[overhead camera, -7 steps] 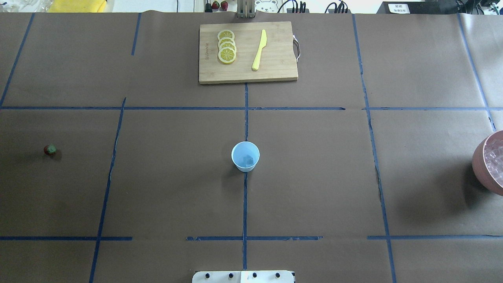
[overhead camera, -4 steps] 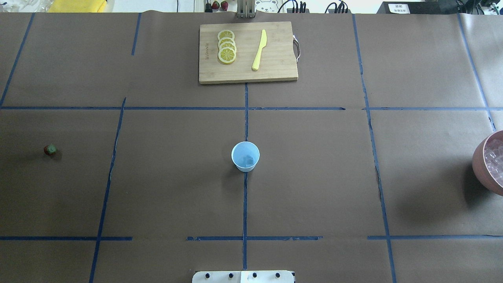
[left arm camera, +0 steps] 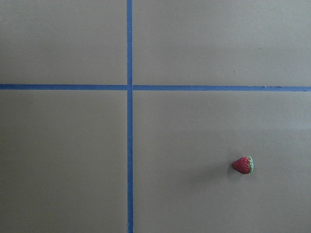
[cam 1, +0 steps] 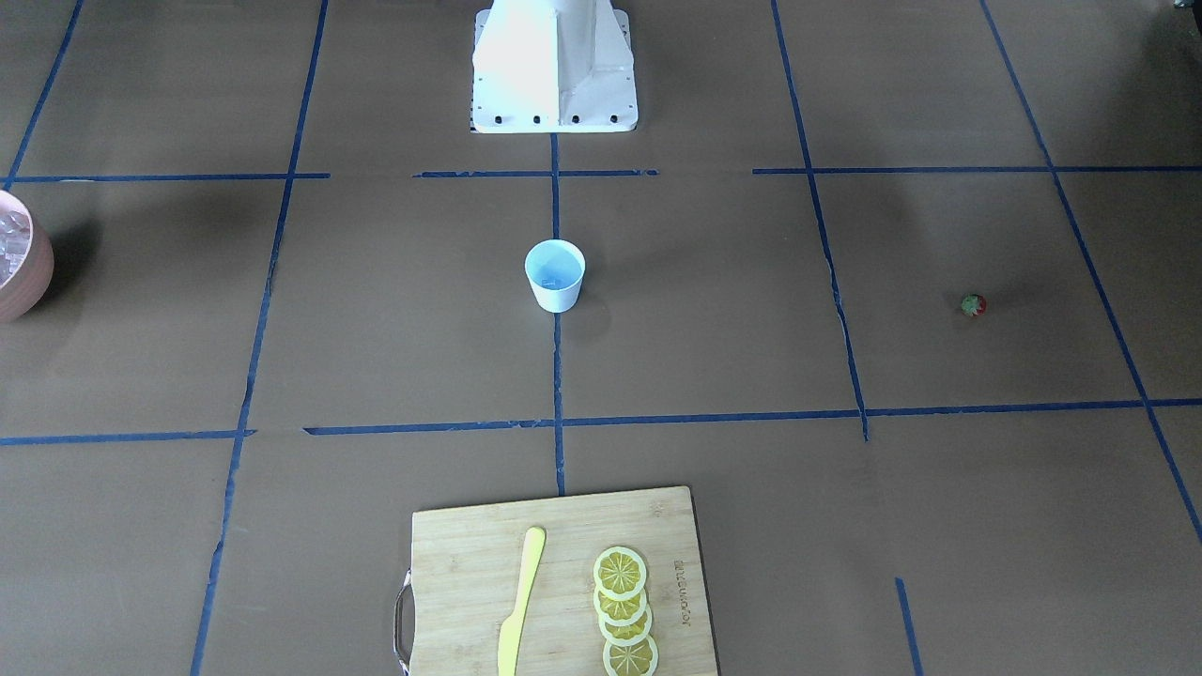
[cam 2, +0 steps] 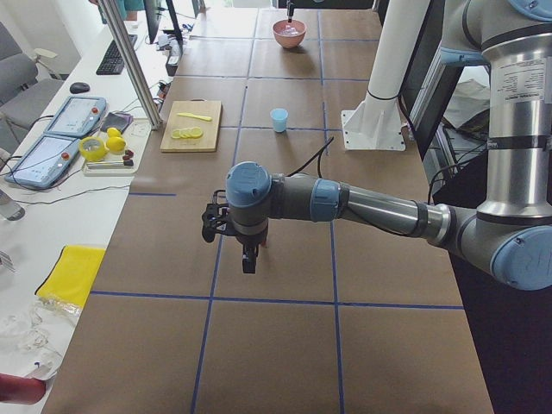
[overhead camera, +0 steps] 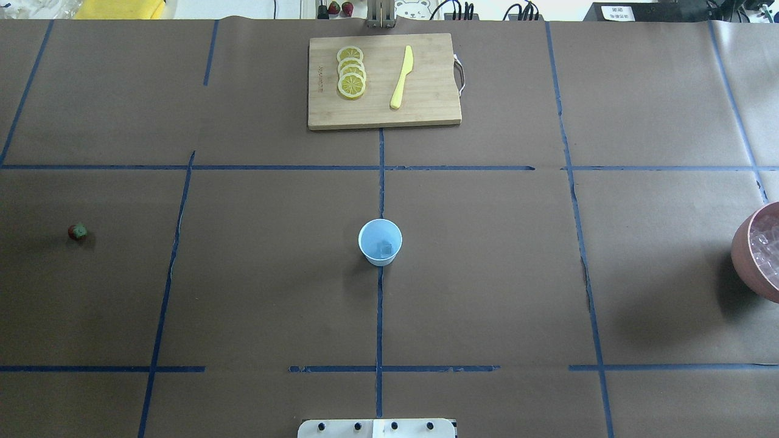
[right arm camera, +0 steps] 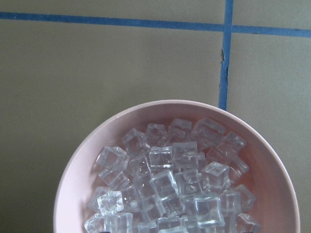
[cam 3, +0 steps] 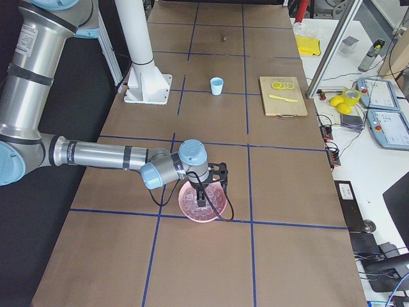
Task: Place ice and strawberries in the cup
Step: 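Lower the right gripper into the bowl of ice cubes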
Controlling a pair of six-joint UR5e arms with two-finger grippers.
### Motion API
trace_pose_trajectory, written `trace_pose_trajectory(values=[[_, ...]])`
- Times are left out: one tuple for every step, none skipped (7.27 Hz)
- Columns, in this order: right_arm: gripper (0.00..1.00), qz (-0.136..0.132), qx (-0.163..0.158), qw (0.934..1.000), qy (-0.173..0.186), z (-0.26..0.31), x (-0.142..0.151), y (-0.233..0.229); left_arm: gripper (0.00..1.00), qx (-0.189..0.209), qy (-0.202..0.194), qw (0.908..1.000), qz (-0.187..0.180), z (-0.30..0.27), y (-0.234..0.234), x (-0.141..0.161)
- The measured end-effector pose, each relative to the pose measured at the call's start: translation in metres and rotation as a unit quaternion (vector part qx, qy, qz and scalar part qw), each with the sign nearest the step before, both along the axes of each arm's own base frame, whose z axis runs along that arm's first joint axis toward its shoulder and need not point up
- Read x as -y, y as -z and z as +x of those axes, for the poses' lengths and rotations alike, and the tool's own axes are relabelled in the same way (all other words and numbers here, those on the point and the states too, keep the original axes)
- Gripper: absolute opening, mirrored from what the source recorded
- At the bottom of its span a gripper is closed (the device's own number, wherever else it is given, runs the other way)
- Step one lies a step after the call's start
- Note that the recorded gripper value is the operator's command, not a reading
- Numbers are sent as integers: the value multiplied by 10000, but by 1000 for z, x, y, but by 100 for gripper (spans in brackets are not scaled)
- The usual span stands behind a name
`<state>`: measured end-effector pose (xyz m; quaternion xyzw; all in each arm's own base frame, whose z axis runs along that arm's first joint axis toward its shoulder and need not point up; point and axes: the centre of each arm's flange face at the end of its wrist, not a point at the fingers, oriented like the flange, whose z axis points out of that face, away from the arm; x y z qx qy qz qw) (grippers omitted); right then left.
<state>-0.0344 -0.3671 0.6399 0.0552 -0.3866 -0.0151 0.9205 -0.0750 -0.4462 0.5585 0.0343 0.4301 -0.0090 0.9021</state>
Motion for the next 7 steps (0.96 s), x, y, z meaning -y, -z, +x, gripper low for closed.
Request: trace_pose_trajectory(values=[[88,-77,-100,9999,66,-12,-3,-4,100,-3,-2,10000,-8,0,-1,-1],[85,-117,-193,9997,133,-20,-6,-8,100,-5,-3,10000,-5,0,0,-1],[82,-142,-258,9994,178,-24,-9,-12,100,-5,-3,10000,8,0,1,-2],[82,-173,-296,9992,201,-25,-10,-16,100,-5,7,10000,20,0,3,-2],[79,-198,-321,9990,239,-27,-12,-20,100,-7,25,10000,17,1,6,-2],[77,-197,-372,9986,313,-33,-12,-23,100,-8,39,10000,15,1,7,-3],[75,-174,-435,9982,372,-38,-13,-24,100,-9,45,10000,11,1,7,-3]])
